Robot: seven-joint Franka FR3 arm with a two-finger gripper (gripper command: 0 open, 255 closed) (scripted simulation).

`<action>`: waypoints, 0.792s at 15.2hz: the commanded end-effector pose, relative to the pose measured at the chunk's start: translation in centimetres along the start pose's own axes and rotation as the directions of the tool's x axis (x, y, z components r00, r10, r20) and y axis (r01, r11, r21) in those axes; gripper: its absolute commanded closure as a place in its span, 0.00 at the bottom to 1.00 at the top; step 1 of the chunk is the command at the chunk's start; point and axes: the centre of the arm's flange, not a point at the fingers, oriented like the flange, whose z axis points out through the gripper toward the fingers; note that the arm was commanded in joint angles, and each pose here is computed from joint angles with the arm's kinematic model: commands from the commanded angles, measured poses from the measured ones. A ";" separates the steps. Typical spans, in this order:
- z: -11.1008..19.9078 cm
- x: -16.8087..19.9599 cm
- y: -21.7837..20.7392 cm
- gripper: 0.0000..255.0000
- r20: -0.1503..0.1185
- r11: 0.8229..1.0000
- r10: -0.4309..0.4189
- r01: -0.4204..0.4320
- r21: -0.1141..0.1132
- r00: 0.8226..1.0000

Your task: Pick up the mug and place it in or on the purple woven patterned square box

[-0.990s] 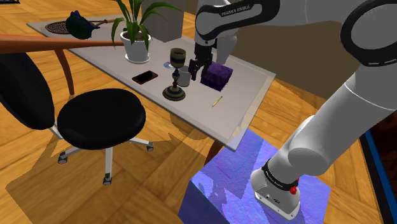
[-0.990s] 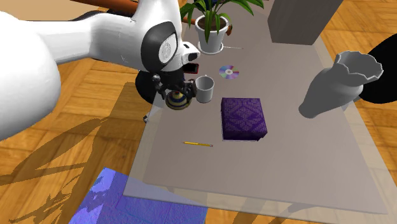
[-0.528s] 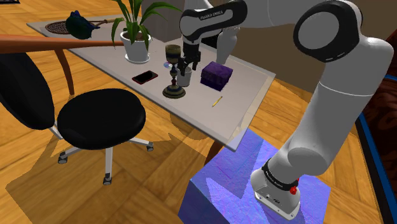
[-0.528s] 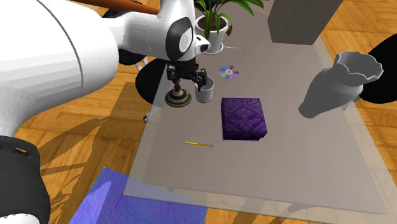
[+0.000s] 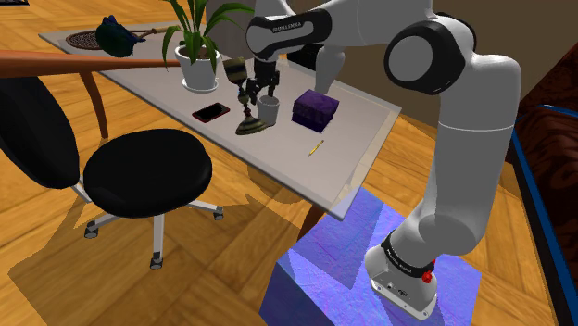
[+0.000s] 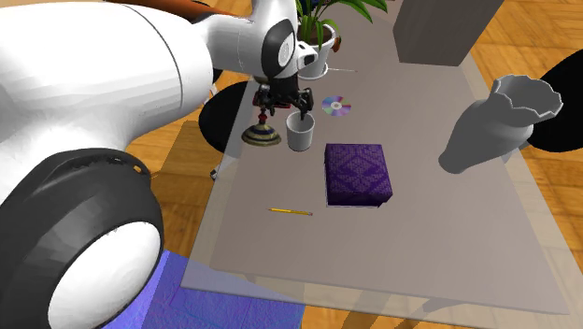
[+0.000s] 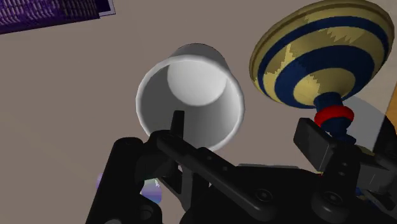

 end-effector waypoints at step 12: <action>4.4 -0.3 -0.1 0.00 0.028 1.000 -0.002 0.002 0.001 1.000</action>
